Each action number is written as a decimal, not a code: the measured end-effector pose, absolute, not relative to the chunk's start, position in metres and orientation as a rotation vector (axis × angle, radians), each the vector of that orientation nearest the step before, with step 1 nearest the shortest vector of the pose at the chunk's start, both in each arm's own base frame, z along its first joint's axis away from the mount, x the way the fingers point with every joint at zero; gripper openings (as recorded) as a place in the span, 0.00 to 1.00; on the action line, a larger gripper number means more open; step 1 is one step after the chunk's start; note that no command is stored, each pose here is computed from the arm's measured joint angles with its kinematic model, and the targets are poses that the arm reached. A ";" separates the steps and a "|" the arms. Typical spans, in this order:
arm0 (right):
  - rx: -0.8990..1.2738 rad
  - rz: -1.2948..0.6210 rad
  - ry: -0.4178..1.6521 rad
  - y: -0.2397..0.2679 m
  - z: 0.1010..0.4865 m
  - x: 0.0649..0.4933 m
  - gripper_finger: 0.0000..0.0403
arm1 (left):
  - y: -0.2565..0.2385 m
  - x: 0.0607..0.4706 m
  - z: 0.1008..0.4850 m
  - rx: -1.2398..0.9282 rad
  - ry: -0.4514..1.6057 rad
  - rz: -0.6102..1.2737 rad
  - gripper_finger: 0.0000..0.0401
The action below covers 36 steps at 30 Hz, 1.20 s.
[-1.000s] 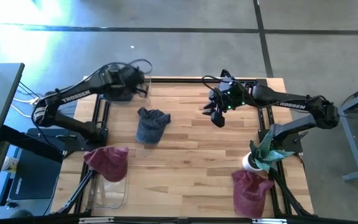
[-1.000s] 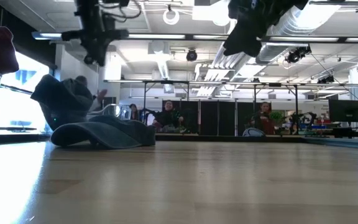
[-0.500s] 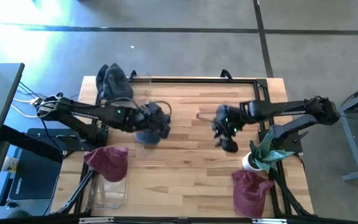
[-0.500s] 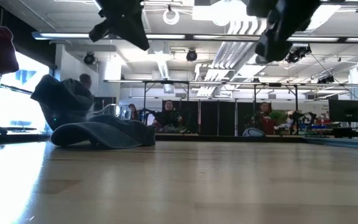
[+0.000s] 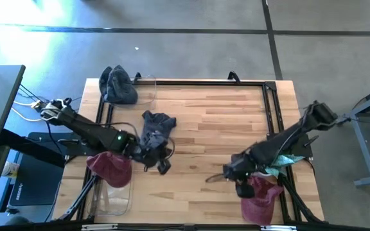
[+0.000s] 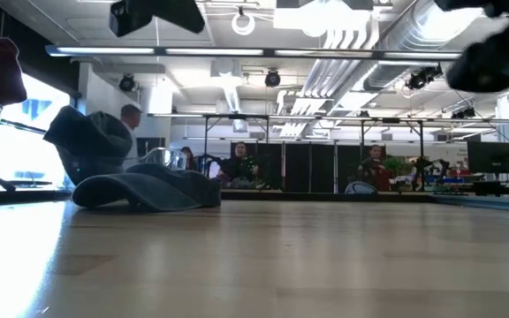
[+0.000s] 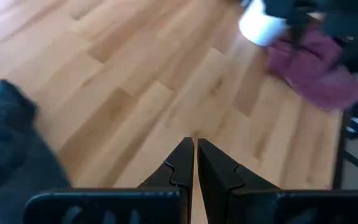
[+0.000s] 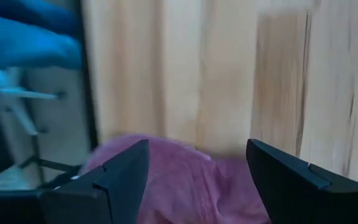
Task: Pick & Place hat
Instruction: Put the red cap into the bottom transparent bin
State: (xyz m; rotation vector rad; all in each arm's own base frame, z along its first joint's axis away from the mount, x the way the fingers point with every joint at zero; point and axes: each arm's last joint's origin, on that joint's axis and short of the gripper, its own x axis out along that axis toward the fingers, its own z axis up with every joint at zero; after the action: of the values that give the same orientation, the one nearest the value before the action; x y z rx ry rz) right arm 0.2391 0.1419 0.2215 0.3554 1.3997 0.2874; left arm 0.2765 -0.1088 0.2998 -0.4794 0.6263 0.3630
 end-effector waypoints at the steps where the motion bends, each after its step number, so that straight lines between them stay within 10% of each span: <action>1: 0.351 0.244 1.436 0.146 0.215 0.238 0.65 | -0.114 0.278 0.298 -0.478 0.624 0.349 0.04; 15: 0.260 0.067 1.777 0.147 0.154 0.242 0.55 | -0.142 0.274 0.292 -0.458 0.606 0.301 0.04; 25: 0.279 0.192 1.822 0.144 0.145 0.248 0.05 | -0.141 0.274 0.292 -0.418 0.608 0.296 0.04; 36: 0.346 0.211 1.455 0.144 0.228 0.271 0.03 | -0.138 0.267 0.303 -0.427 0.599 0.264 0.04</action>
State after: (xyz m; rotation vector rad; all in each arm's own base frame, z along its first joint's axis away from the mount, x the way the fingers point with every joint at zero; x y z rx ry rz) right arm 0.2709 0.1441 0.2276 0.3460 1.4554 0.2114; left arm 0.2669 -0.1376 0.3028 -0.4274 0.5992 0.2640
